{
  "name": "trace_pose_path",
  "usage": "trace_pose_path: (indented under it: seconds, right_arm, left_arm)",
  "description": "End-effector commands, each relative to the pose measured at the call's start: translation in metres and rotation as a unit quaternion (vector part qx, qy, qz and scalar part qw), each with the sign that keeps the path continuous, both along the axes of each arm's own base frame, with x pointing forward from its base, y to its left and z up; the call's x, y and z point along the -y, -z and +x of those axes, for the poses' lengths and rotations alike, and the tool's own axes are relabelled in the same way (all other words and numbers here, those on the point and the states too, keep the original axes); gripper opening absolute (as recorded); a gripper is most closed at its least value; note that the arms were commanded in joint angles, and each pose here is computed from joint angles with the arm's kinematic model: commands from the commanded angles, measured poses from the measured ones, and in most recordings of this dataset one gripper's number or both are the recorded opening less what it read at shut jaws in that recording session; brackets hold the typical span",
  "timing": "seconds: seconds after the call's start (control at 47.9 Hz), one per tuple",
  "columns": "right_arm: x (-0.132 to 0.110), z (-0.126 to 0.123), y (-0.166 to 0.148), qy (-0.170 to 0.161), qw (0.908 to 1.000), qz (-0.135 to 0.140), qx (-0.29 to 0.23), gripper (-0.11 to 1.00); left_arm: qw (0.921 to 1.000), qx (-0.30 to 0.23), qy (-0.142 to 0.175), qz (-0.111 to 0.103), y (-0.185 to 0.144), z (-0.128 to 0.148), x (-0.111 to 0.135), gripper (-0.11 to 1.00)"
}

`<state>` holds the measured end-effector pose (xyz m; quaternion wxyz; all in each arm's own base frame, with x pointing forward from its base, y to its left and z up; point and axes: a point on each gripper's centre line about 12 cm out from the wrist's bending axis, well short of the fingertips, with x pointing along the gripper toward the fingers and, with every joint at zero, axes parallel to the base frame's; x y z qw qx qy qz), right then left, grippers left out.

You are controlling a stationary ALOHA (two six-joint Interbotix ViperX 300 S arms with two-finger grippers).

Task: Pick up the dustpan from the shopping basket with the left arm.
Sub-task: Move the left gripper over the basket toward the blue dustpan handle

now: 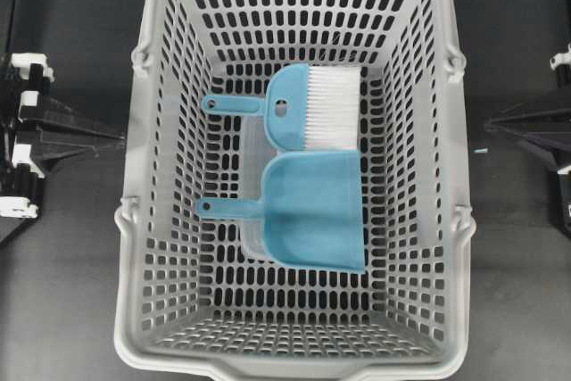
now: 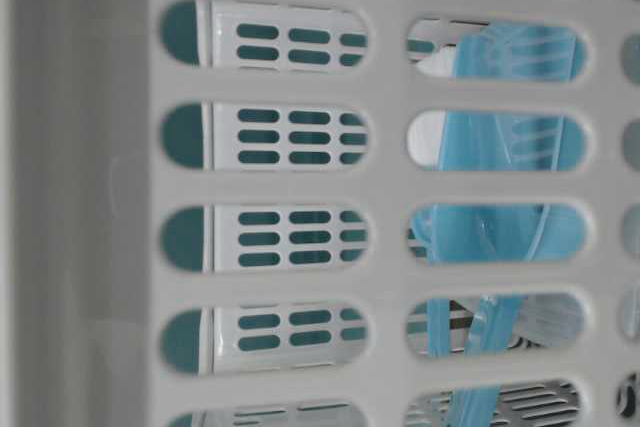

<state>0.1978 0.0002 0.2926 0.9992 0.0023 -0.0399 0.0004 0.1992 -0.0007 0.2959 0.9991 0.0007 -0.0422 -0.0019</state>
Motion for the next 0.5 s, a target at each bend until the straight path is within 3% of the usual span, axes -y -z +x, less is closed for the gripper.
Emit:
trace_pose_path:
  seconds: [0.0, 0.084, 0.188, 0.48]
  right_arm:
    - [-0.002, 0.001, -0.007, -0.005, 0.9999, 0.005, 0.011, 0.0]
    - [-0.002, 0.0, -0.008, -0.006, 0.9998, 0.014, 0.012, 0.09]
    - [-0.002, -0.003, -0.011, -0.008, 0.9995, 0.024, 0.018, 0.0]
    - [-0.003, -0.008, -0.015, -0.011, 0.9986, 0.047, 0.02, 0.0]
  left_arm:
    - [0.9999, 0.001, 0.011, 0.001, -0.019, 0.005, 0.004, 0.06]
    - [0.9994, -0.026, 0.013, -0.016, -0.03, 0.01, 0.005, 0.0]
    - [0.997, -0.072, 0.015, -0.024, -0.045, 0.017, 0.007, 0.0]
    - [0.9783, -0.205, 0.026, -0.014, -0.08, 0.059, 0.018, 0.0]
